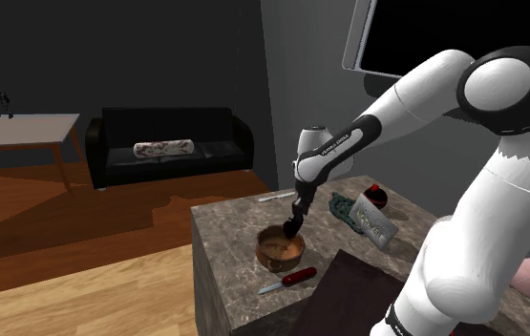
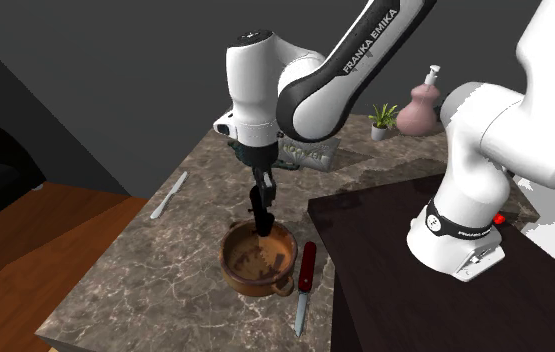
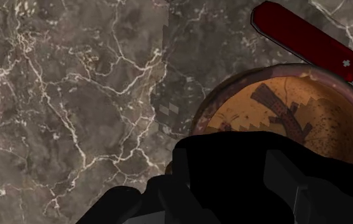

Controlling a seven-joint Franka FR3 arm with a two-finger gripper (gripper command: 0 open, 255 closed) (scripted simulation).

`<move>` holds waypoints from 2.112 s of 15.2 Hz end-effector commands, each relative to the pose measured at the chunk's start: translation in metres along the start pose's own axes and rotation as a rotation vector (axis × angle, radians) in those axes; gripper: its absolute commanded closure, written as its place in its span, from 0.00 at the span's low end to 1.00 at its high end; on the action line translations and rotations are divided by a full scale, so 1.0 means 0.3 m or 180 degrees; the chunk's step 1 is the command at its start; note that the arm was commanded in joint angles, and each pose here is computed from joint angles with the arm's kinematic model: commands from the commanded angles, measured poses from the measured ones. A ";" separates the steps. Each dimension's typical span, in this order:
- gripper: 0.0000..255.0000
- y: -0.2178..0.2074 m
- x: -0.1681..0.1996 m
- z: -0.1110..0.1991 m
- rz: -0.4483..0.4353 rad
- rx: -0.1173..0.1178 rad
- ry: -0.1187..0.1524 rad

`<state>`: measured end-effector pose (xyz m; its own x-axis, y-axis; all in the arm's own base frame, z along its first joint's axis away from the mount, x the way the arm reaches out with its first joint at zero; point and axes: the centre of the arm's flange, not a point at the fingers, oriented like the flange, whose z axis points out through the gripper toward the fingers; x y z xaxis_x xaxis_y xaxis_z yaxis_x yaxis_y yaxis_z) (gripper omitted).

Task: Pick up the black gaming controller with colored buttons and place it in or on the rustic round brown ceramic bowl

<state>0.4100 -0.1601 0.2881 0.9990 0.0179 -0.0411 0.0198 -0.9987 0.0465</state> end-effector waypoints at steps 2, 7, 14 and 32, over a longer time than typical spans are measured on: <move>1.00 -0.136 0.050 -0.022 0.0006 -0.0001 0.0001; 1.00 -0.140 0.054 0.065 0.0006 -0.0001 0.0001; 1.00 -0.146 0.059 0.188 0.0006 -0.0001 0.0001; 0.00 -0.148 0.060 0.137 0.0006 -0.0001 0.0001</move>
<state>0.4253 -0.1188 0.2329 0.9991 0.0165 -0.0398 0.0184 -0.9987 0.0465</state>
